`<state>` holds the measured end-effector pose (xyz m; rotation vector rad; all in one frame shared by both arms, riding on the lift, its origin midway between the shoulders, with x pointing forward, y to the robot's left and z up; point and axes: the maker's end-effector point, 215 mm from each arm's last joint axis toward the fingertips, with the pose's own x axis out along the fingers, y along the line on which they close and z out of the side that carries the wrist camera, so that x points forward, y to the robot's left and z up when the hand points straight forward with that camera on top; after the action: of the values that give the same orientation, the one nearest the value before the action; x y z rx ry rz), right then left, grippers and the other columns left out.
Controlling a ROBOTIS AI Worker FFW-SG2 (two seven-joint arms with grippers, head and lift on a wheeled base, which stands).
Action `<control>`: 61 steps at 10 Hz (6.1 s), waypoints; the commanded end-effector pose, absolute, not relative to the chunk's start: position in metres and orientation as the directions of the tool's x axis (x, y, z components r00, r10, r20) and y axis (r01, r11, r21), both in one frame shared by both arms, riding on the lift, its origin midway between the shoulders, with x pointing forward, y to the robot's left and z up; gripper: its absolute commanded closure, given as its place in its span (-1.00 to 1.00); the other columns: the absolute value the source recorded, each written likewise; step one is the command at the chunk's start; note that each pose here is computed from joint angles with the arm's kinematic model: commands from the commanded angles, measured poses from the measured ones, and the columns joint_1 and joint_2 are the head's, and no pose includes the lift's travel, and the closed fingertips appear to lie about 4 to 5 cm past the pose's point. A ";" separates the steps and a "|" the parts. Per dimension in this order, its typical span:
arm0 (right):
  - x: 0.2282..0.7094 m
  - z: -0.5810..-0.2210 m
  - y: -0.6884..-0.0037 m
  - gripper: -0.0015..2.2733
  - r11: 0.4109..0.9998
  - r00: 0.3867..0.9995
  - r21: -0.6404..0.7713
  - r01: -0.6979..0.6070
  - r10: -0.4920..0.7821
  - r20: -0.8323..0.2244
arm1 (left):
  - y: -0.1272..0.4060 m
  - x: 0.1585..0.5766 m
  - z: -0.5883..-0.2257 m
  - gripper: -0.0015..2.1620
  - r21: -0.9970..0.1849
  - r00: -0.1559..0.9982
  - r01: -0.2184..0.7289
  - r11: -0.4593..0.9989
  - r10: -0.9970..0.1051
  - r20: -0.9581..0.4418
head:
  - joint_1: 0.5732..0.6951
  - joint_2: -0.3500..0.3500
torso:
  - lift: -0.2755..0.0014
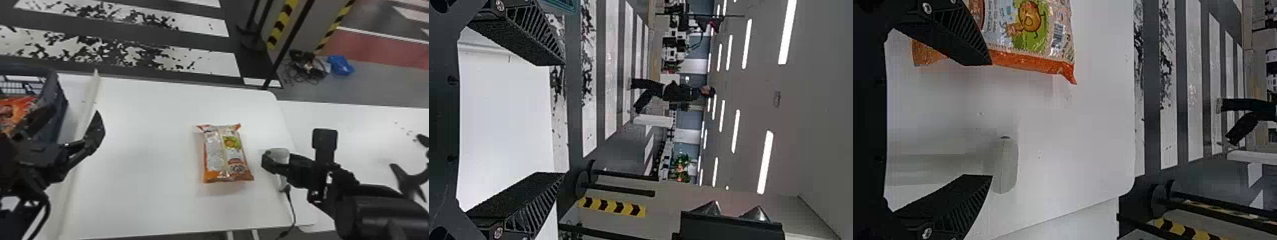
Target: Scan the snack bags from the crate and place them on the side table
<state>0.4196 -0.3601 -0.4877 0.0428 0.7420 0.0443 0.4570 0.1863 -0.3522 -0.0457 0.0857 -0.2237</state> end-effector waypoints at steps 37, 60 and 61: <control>0.413 -0.516 -0.577 0.99 0.895 0.712 0.190 0.404 -0.178 -0.679 | 0.180 0.449 -0.356 -0.92 -0.059 0.967 0.237 0.970 -0.242 -0.086 | 1.00 -1.00 | 0.63; 0.418 -0.368 -0.228 -0.92 1.000 0.998 0.007 -0.009 0.009 -0.064 | 0.155 0.424 -0.361 -0.92 -0.072 0.962 0.259 0.963 -0.264 -0.072 | 1.00 -0.34 | 0.63; 0.415 -0.362 -0.223 -0.92 1.000 0.999 0.026 -0.003 0.004 -0.034 | 0.153 0.424 -0.363 -0.92 -0.076 0.961 0.261 0.962 -0.266 -0.074 | 1.00 -0.32 | 0.63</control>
<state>0.4172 -0.2276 -0.3656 0.0155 0.0526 0.0002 0.4240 0.1545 -0.3614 -0.0639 0.0811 -0.2655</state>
